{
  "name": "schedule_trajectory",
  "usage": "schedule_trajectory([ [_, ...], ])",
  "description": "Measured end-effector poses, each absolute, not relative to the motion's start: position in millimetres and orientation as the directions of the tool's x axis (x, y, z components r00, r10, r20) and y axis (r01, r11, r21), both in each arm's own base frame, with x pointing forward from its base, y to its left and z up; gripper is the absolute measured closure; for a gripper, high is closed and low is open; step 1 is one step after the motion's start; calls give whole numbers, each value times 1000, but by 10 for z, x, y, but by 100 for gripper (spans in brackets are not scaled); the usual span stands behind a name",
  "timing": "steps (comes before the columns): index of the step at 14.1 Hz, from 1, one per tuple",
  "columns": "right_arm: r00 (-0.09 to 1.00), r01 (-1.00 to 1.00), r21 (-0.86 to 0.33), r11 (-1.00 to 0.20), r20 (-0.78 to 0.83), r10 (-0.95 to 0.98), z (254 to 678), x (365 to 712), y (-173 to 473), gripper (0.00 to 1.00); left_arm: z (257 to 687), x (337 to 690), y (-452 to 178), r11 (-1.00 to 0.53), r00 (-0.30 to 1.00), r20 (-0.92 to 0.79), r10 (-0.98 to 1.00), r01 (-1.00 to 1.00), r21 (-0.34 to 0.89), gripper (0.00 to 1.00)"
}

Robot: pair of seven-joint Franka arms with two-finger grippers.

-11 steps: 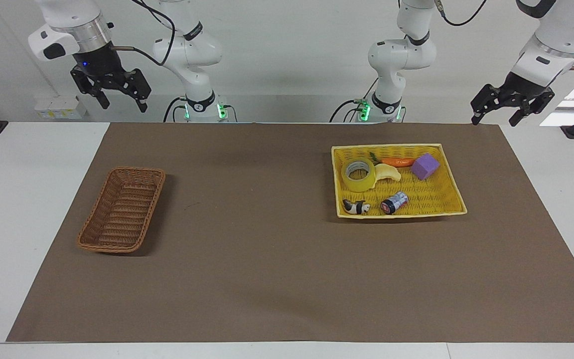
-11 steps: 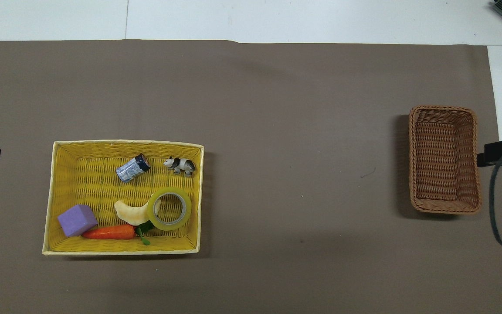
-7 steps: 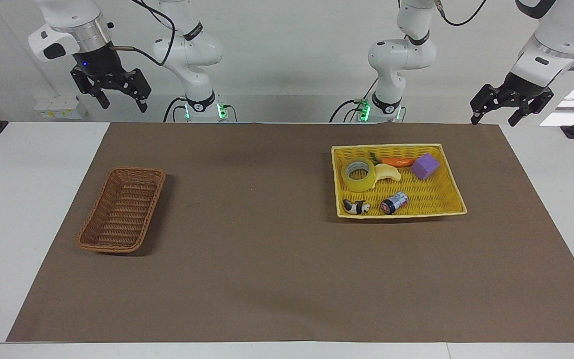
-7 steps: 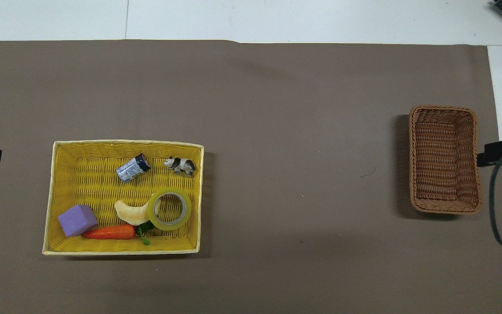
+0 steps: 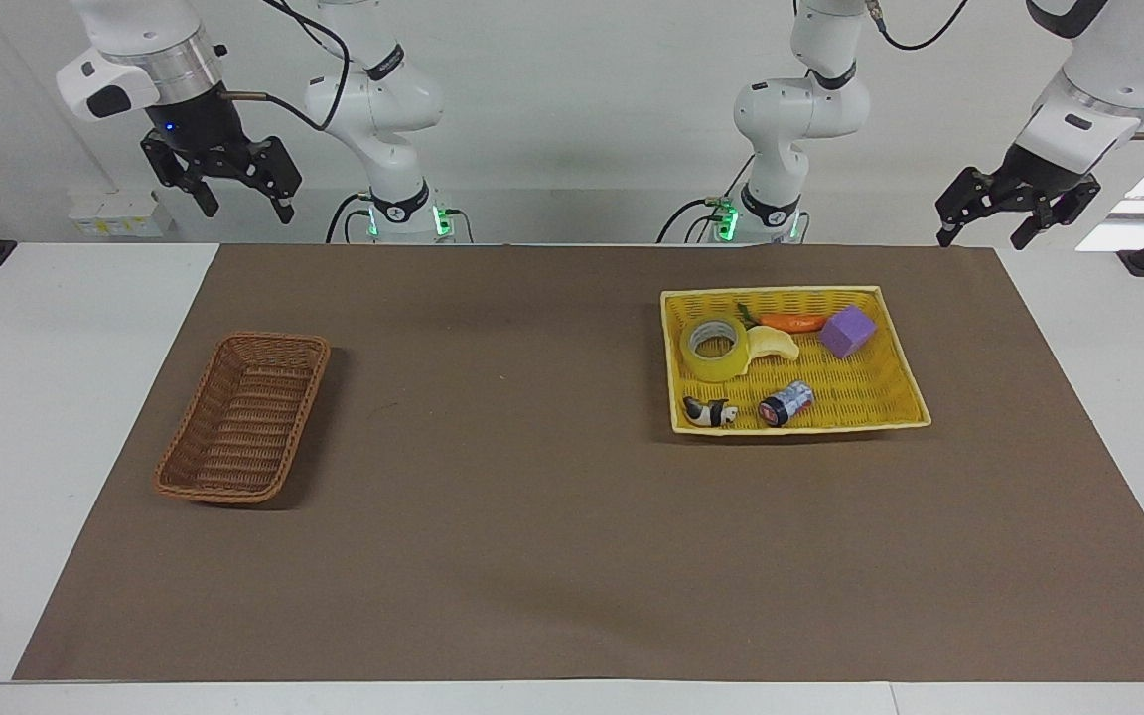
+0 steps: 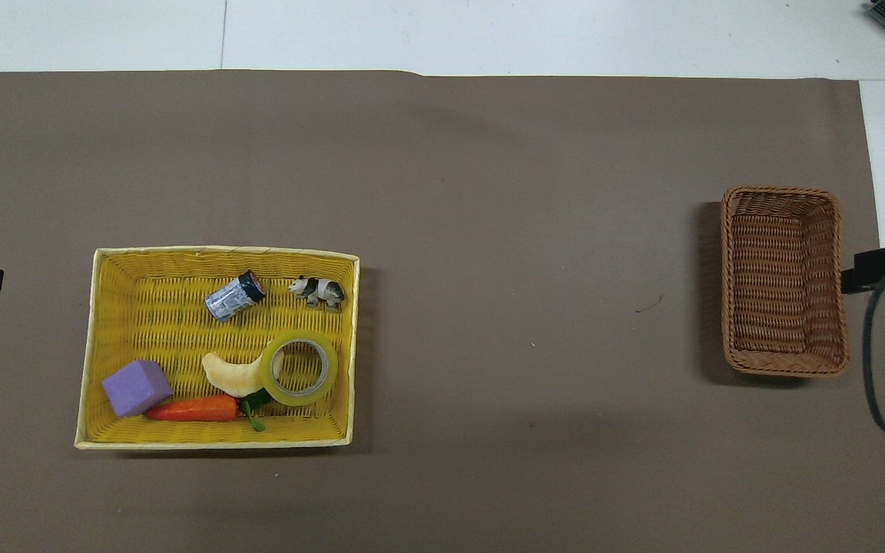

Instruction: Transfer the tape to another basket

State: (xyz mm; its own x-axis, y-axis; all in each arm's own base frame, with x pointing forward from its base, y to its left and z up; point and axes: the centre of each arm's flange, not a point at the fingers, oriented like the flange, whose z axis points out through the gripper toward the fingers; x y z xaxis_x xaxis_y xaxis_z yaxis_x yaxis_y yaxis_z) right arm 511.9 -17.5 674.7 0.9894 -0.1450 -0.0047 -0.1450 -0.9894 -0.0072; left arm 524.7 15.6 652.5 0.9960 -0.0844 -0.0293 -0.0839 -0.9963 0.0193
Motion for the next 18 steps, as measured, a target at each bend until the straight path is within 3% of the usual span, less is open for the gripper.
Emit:
schedule_trajectory([
  [12,989,-145,-7,-989,-5,-145,6747,5119,-175,0,6468,5200,57,-994,993,-43,-106,-105,22,0],
  [18,989,-145,-7,-989,-5,-145,6747,5119,-175,0,6268,5071,-738,-992,990,-66,-124,-123,19,0],
])
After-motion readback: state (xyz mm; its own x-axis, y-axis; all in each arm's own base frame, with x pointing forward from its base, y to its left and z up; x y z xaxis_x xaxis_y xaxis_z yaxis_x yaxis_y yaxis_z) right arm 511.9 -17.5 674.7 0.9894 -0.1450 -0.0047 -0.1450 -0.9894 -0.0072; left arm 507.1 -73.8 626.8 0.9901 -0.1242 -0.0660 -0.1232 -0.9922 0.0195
